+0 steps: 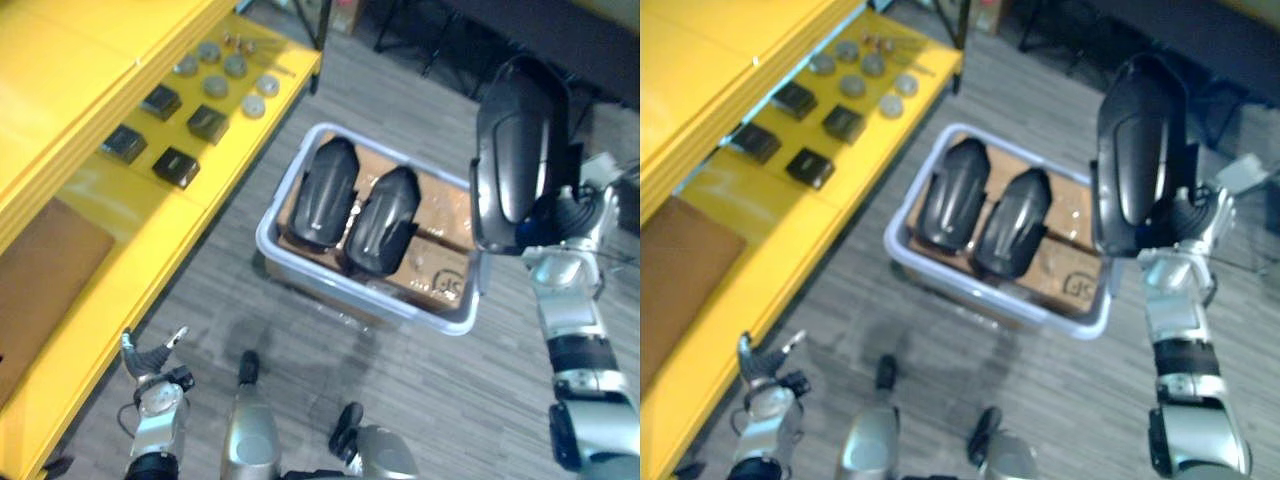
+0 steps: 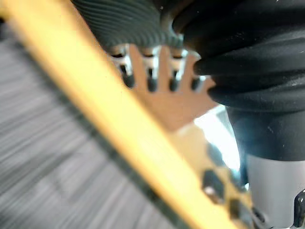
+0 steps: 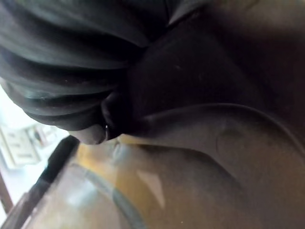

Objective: Walk over and take plastic housings, then place them on the shelf

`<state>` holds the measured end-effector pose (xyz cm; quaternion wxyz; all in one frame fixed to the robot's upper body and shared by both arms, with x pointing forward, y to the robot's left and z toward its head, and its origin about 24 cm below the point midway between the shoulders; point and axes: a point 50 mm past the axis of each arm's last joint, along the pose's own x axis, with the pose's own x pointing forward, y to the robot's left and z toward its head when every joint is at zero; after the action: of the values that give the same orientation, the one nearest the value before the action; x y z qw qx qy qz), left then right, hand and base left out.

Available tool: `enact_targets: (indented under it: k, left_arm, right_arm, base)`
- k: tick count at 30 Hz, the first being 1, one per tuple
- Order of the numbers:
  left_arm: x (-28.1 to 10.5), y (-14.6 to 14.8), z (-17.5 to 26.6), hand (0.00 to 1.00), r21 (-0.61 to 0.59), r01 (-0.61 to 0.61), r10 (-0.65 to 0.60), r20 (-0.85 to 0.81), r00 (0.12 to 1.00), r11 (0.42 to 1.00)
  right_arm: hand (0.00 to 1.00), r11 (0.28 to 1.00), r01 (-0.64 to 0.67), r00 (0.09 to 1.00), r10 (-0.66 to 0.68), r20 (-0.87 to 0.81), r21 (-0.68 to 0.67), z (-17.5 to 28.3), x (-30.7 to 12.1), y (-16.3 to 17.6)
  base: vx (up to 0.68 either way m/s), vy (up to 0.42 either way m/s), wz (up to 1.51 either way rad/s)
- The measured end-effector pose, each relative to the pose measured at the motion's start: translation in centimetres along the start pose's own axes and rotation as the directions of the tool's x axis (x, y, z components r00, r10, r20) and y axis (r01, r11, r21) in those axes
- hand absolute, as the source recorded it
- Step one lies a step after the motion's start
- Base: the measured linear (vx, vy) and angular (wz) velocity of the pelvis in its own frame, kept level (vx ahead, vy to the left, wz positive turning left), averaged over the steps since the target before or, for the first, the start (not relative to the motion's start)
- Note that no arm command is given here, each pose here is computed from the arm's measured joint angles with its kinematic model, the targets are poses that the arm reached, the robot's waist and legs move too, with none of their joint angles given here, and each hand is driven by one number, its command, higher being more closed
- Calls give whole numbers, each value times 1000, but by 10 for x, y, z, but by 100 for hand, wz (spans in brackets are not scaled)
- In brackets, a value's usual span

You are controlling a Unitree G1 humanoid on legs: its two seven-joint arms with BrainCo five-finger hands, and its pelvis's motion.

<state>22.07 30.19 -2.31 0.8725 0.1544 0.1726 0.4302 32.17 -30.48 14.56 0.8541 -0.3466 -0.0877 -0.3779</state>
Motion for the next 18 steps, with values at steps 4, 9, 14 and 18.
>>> enact_targets:
  k: [4,9,14,18]
  left_arm:
    - [3,-15,18,0,-17,93,-91,59,994,996]
    - [-35,-71,45,0,-146,570,-545,179,819,809]
    - [-95,-123,61,0,-290,856,-827,255,501,429]
    - [-111,-133,95,0,-328,916,-864,366,347,229]
  right_arm:
    - [100,1000,1,992,-3,123,20,13,-10,2]
    - [100,999,-23,953,9,302,40,37,-21,8]
    - [100,993,-112,898,90,432,25,57,-33,24]
    - [100,987,-136,866,78,493,82,78,-36,30]
  base:
    - [12,28,-23]
    - [-46,-1,-5]
    - [-60,-19,-3]
    - [-53,-8,-4]
